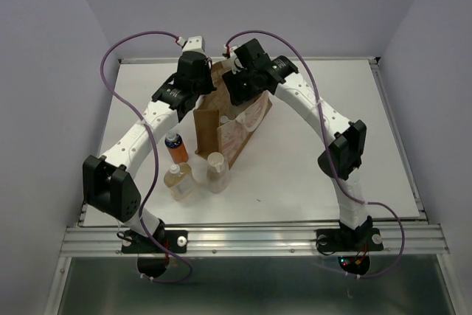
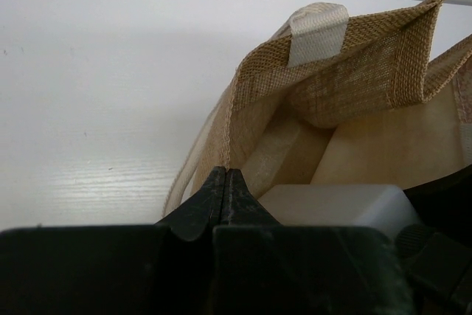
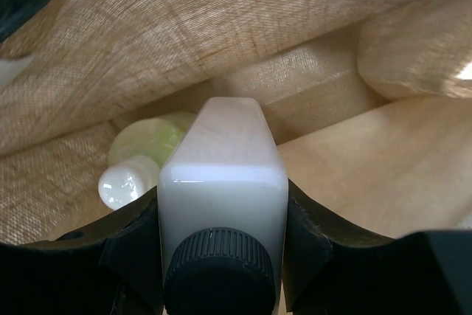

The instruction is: Place the personal care products into the canvas bag

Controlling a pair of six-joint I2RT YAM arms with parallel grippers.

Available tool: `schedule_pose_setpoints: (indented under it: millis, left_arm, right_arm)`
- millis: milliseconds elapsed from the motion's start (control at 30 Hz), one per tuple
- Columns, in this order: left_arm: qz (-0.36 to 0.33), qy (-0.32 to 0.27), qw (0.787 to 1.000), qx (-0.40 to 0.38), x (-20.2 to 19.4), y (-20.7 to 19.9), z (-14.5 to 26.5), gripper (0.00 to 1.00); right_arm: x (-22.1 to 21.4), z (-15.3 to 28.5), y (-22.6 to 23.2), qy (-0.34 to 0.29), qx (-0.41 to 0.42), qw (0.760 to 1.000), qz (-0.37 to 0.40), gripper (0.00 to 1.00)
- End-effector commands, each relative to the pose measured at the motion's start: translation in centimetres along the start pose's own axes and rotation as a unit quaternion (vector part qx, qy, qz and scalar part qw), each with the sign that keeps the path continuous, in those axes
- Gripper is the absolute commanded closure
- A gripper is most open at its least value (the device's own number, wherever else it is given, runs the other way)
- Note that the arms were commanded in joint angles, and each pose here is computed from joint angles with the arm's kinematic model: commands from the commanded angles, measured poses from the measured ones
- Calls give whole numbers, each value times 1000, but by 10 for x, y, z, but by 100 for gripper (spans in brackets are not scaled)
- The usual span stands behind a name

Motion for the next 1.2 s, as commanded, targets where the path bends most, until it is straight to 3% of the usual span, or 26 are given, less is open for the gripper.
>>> schedule_pose_setpoints:
  millis: [0,300,600,933,1167]
  left_arm:
    - [-15,-11,1000,5,9,0,2,100]
    - [-21,-46,999,-10,17,2,17,100]
    - [-22,-40,999,-9,11,3,16,100]
    - [-20,-38,999,-12,9,3,16,100]
    - [-16,-45,999,-13,13,3,20,100]
  right_arm:
    - [33,24,17,-85,60,992,76,99]
    - [19,-8,14,-44,84,991,97,99]
    - [-10,-36,9,21,82,992,95,96]
    - [-27,-62,11,48,108,987,109,95]
    - [-41,-70,-2,79,91,990,77,91]
Point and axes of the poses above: each gripper's point midway between its finger pads, its own z axis back along the fingers, its own y axis along the line the jaws close on, x = y × z, the point moved 6 cm from there along z, back along the fingers, and after that the axes turned 5 degrees about -z, right-handed, at the moved point
